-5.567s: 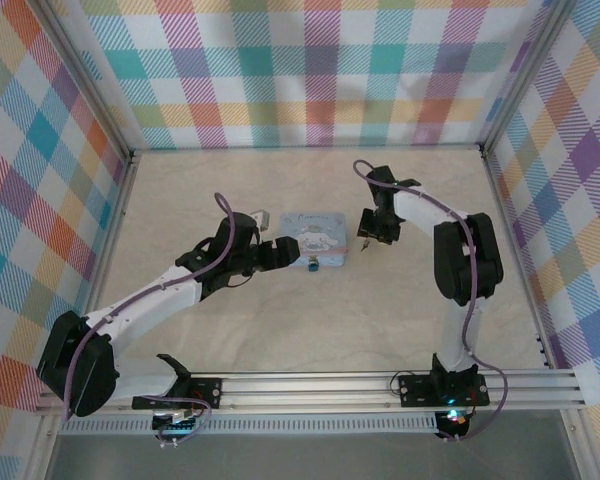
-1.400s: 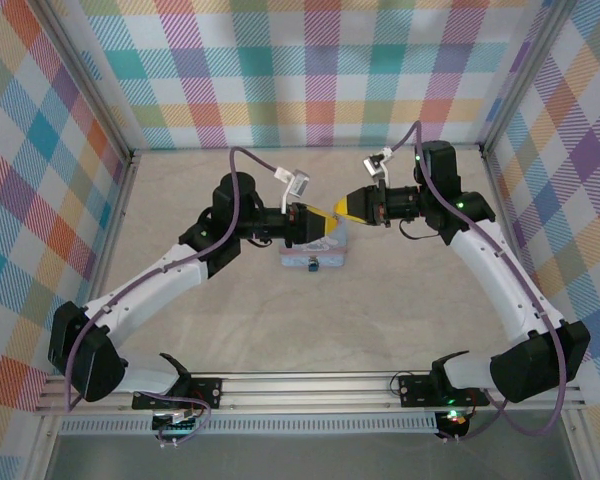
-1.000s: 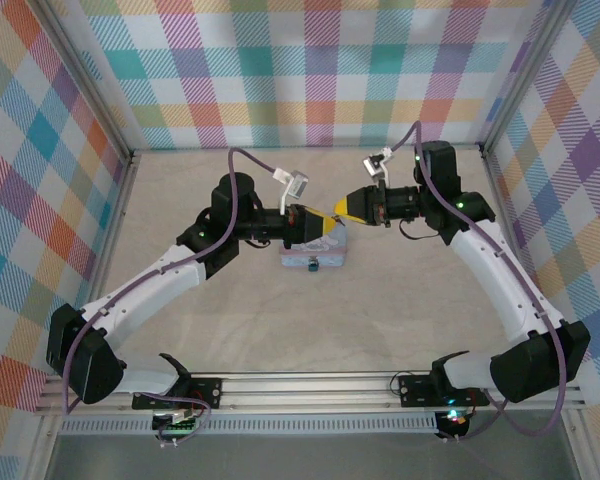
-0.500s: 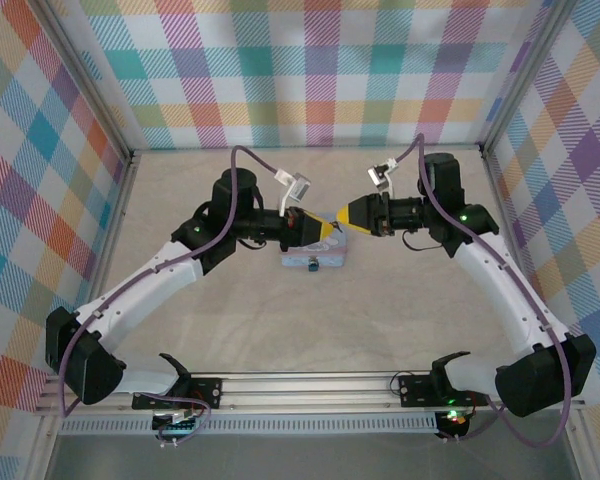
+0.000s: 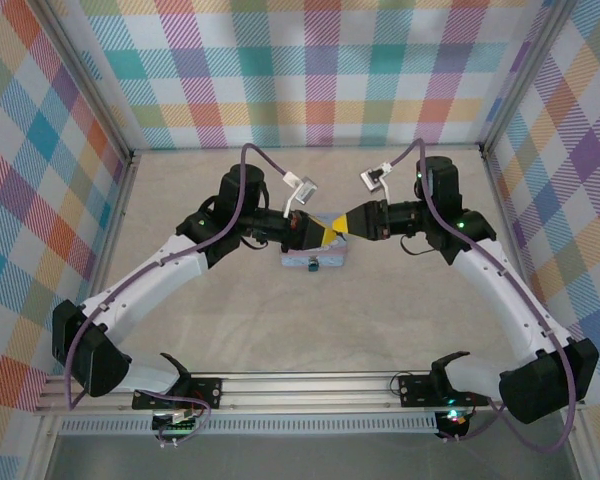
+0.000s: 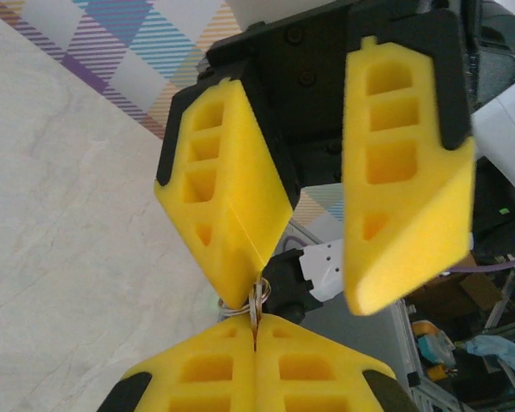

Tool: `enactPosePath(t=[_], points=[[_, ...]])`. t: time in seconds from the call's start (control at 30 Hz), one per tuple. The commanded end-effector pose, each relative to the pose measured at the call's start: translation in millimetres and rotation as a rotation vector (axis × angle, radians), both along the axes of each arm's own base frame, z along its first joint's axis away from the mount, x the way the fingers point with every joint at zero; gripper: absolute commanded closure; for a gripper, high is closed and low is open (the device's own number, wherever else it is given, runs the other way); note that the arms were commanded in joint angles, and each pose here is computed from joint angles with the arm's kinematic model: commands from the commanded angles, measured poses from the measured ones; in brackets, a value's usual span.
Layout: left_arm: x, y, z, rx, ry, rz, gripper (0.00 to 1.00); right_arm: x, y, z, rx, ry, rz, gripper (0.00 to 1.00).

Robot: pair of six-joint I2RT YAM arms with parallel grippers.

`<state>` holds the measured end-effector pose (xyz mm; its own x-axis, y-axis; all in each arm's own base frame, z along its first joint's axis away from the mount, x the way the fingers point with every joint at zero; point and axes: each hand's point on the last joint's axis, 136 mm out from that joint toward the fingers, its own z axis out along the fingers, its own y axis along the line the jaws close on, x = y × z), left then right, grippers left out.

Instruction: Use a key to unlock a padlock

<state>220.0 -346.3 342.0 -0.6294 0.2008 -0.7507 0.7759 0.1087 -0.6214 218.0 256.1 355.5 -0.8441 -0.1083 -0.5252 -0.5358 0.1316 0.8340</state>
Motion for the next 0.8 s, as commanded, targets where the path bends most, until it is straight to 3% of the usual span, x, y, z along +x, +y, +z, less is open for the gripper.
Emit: enactPosePath(t=[0.0, 0.1, 0.3, 0.5, 0.7, 0.77], points=[[-4, -2, 13, -0.018, -0.044, -0.012, 1.0, -17, 2, 8, 0.043, -0.048, 0.085, 0.67], [-4, -2, 14, -0.019, -0.048, -0.014, 1.0, -19, 2, 6, 0.038, -0.046, 0.094, 0.72], [-7, -1, 17, -0.017, -0.052, -0.026, 1.0, -20, 3, 3, 0.026, -0.057, 0.098, 0.98], [-6, 3, 16, -0.005, -0.071, -0.004, 1.0, -17, 3, 2, 0.015, -0.074, 0.08, 1.0], [5, 12, 14, -0.005, -0.054, 0.079, 0.64, -4, 1, -5, -0.038, -0.101, -0.006, 1.0], [9, 17, 14, -0.011, -0.046, 0.11, 0.62, 0, 1, -7, -0.052, -0.106, -0.028, 1.0]])
